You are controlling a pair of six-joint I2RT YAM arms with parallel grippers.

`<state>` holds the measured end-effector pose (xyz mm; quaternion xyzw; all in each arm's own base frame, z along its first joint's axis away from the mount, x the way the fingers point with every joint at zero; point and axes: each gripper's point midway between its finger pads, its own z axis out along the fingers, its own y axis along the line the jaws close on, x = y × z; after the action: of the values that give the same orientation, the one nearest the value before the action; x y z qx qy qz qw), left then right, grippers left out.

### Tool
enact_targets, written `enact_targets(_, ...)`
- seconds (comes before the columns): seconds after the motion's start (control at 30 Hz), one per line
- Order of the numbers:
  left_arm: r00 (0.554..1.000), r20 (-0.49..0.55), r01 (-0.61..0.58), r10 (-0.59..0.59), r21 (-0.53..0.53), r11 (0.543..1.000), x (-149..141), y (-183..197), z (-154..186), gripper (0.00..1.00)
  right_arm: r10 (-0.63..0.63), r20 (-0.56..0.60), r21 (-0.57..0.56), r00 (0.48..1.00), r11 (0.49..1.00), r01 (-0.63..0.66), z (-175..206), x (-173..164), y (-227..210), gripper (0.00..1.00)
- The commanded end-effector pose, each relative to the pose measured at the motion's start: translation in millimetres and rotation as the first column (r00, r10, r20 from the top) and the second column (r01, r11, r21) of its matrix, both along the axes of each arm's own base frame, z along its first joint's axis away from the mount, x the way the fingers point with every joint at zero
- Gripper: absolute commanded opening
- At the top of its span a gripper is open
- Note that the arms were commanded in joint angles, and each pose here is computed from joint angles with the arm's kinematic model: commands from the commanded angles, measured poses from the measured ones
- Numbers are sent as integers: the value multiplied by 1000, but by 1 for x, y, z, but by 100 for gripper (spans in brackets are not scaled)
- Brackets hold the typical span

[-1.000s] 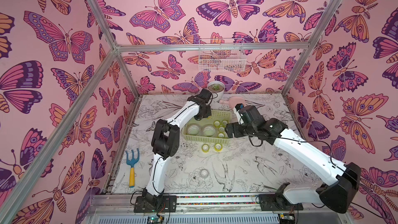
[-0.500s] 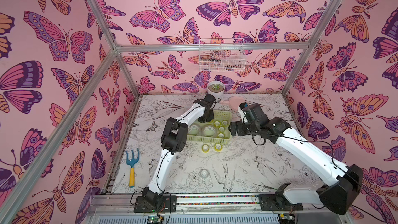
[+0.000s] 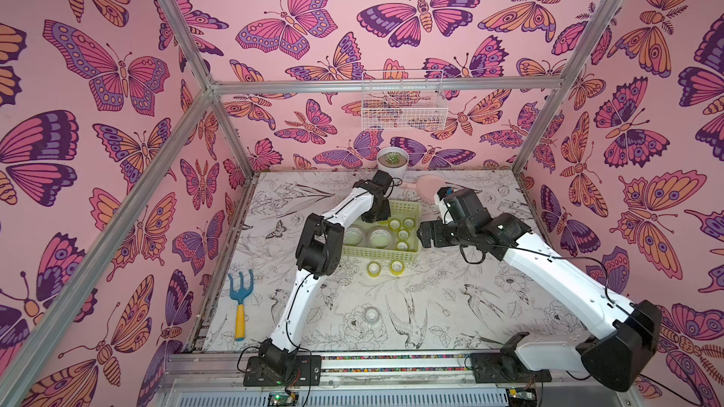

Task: Put the transparent tape into the storage box
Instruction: Place the tape in the storage box.

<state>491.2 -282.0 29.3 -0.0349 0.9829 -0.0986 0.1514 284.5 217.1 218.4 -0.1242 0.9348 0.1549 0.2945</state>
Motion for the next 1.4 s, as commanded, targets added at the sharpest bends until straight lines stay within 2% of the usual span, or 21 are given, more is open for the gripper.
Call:
enact_targets(0.0,1000,-12,10,-10,2,1000,-8,-2,9,36,7,-11,4,1000,1000,-7,-2,-2,-2,99)
enact_targets(0.4,994,113,4,-1,-32,999,-24,12,99,46,52,-19,78,998,996,-51,1,0,17,99)
enact_targets(0.7,990,140,10,-4,-43,999,-72,29,139,61,81,-25,129,996,989,-77,4,2,30,99)
enact_targets(0.77,991,136,4,1,-41,999,-86,34,142,62,87,-27,140,996,987,-83,4,2,33,99)
enact_targets(0.9,991,130,-11,16,-38,999,-115,46,146,69,95,-37,163,995,983,-88,2,3,40,99)
enact_targets(1.0,993,118,-24,27,-30,999,-138,56,144,90,104,-41,174,994,980,-95,0,3,47,99)
enact_targets(1.2,995,81,-58,59,-20,998,-183,73,131,92,132,-58,181,989,976,-120,-6,0,62,99)
enact_targets(1.27,994,71,-79,80,-8,997,-196,78,124,100,144,-62,181,988,975,-131,-8,-2,67,99)
enact_targets(1.37,994,42,-104,104,-4,995,-215,84,109,100,161,-70,179,984,973,-147,-11,-6,74,99)
